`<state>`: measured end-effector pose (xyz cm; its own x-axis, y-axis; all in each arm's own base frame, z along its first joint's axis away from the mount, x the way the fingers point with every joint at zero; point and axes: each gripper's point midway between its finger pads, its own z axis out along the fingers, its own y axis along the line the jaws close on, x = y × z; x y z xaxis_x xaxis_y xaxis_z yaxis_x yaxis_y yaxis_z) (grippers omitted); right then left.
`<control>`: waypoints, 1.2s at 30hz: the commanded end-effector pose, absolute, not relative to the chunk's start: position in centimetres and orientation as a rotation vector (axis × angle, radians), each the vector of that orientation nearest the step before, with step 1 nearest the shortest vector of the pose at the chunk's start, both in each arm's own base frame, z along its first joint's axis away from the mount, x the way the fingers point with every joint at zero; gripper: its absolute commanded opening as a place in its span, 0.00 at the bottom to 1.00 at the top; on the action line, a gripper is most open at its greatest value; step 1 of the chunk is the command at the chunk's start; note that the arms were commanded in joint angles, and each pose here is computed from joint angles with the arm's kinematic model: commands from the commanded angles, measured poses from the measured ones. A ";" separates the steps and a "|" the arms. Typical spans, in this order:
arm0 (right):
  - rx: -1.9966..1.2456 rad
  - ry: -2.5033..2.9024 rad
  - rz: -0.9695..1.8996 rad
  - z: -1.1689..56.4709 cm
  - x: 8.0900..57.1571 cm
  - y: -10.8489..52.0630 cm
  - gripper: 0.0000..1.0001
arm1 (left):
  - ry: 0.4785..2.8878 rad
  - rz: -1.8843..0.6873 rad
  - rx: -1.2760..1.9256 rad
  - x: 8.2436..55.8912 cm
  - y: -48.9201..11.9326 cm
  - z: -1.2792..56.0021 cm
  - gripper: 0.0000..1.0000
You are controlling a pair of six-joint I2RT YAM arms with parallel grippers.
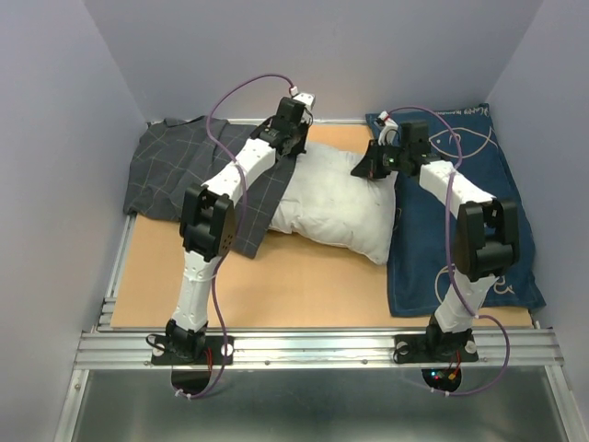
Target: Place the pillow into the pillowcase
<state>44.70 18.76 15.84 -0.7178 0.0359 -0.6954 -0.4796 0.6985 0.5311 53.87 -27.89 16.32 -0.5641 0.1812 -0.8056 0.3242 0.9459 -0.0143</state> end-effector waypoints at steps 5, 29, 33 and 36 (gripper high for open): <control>-0.398 2.140 1.130 18.4 42.2 23.2 0.01 | 1.795 -0.905 0.524 49.7 -38.9 29.9 0.00; -0.702 1.846 0.345 27.0 42.4 23.6 0.92 | 1.683 -0.599 0.246 44.8 -10.5 39.7 0.99; -0.957 1.791 0.163 24.1 38.3 31.4 0.95 | 1.748 -0.569 0.014 41.1 -3.0 37.5 0.99; -1.081 1.778 0.044 21.1 36.9 35.4 0.98 | 1.752 -0.540 -0.103 38.0 -0.9 35.0 0.99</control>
